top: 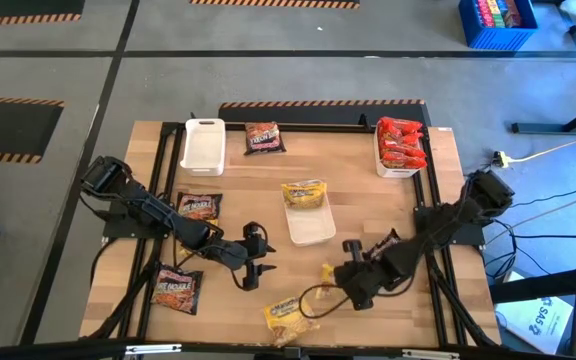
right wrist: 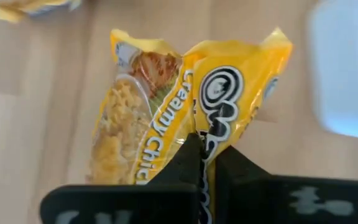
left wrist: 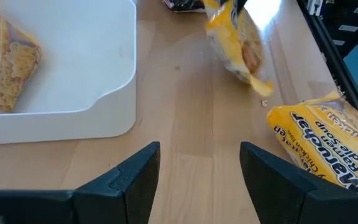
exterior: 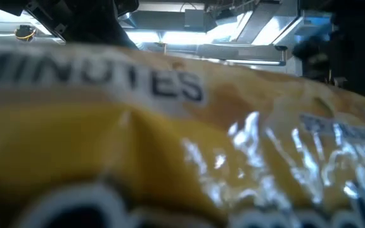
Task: Sort Maruchan noodles
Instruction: Put the yellow noodle pack into the white middle bin
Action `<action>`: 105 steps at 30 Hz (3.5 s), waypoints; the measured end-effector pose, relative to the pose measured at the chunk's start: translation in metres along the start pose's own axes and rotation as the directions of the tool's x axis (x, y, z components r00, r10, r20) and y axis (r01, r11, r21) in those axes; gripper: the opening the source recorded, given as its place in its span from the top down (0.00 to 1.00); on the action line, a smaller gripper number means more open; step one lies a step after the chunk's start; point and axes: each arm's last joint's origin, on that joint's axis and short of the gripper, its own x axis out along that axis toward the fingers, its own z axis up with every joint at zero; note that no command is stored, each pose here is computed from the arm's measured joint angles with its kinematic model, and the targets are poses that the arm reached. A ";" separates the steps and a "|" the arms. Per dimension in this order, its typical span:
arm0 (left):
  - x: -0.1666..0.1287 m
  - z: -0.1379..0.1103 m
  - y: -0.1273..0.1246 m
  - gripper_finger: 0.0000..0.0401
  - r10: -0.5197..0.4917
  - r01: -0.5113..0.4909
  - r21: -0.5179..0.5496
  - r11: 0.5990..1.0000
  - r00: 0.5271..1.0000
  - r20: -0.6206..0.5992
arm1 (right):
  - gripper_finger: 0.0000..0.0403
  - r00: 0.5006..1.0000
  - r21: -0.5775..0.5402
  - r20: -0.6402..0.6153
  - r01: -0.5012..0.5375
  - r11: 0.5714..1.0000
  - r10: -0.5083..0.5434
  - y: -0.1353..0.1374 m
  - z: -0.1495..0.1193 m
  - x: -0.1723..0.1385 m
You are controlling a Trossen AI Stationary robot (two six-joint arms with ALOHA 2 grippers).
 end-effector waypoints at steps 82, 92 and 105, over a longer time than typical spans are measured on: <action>-0.018 0.008 -0.003 0.46 -0.042 0.042 0.025 0.999 0.999 0.000 | 0.77 0.994 0.033 -0.066 -0.085 0.996 0.087 -0.023 0.032 -0.019; -0.020 0.008 -0.006 0.46 -0.049 0.049 0.028 0.998 0.999 0.006 | 0.74 0.999 -0.041 -0.006 0.042 0.998 -0.042 -0.063 0.076 -0.059; -0.019 0.009 -0.005 0.46 -0.012 0.011 0.032 0.999 1.000 0.029 | 0.73 0.999 0.060 0.019 0.036 0.998 -0.037 -0.169 0.089 -0.050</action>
